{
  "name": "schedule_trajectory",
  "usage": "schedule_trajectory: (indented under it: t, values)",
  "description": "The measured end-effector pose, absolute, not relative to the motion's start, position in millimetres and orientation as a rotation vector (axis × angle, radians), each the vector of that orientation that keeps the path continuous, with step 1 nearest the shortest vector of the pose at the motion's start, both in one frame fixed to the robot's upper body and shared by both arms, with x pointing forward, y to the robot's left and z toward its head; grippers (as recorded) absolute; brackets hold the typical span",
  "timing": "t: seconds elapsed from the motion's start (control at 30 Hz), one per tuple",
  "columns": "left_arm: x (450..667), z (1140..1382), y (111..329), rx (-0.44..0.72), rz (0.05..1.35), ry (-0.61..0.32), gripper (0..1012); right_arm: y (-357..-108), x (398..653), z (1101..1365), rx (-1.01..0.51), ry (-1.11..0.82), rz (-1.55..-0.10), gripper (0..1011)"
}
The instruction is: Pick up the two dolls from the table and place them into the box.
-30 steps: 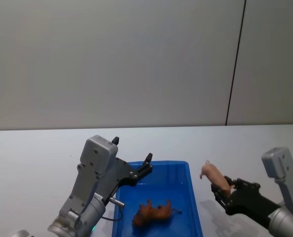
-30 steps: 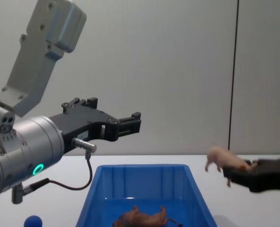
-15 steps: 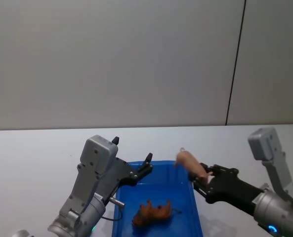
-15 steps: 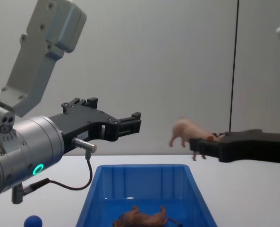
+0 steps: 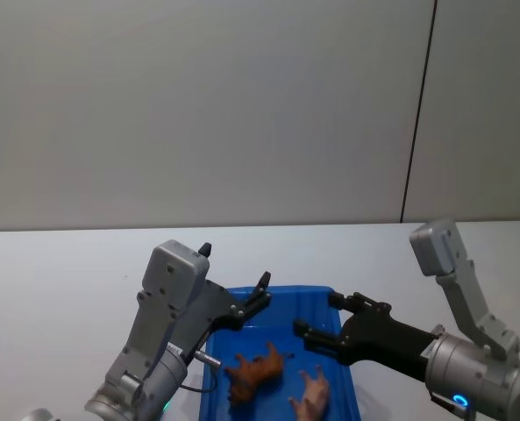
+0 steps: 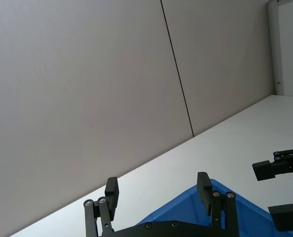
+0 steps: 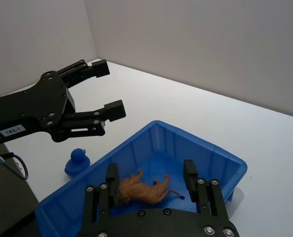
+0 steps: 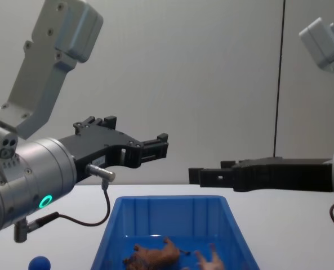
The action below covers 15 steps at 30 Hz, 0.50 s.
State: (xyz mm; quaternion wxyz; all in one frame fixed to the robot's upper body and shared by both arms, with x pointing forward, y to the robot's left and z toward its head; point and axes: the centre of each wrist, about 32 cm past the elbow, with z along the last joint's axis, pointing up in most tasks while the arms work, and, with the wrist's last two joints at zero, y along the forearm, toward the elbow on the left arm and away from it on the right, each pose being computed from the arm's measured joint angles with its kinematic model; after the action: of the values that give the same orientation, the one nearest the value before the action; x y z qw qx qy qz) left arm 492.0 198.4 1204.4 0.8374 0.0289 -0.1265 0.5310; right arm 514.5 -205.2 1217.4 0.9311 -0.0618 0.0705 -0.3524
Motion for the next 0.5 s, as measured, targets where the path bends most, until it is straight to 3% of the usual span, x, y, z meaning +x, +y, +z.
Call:
schedule_trajectory:
  t: [0.27, 0.5]
  values:
    - [492, 1204, 198, 0.061, 1.124, -0.268, 1002, -212, 514, 1217, -0.117, 0.12, -0.729, 984]
    - [492, 1204, 198, 0.061, 1.124, -0.268, 1002, -232, 507, 1213, -0.115, 0.081, -0.773, 1001]
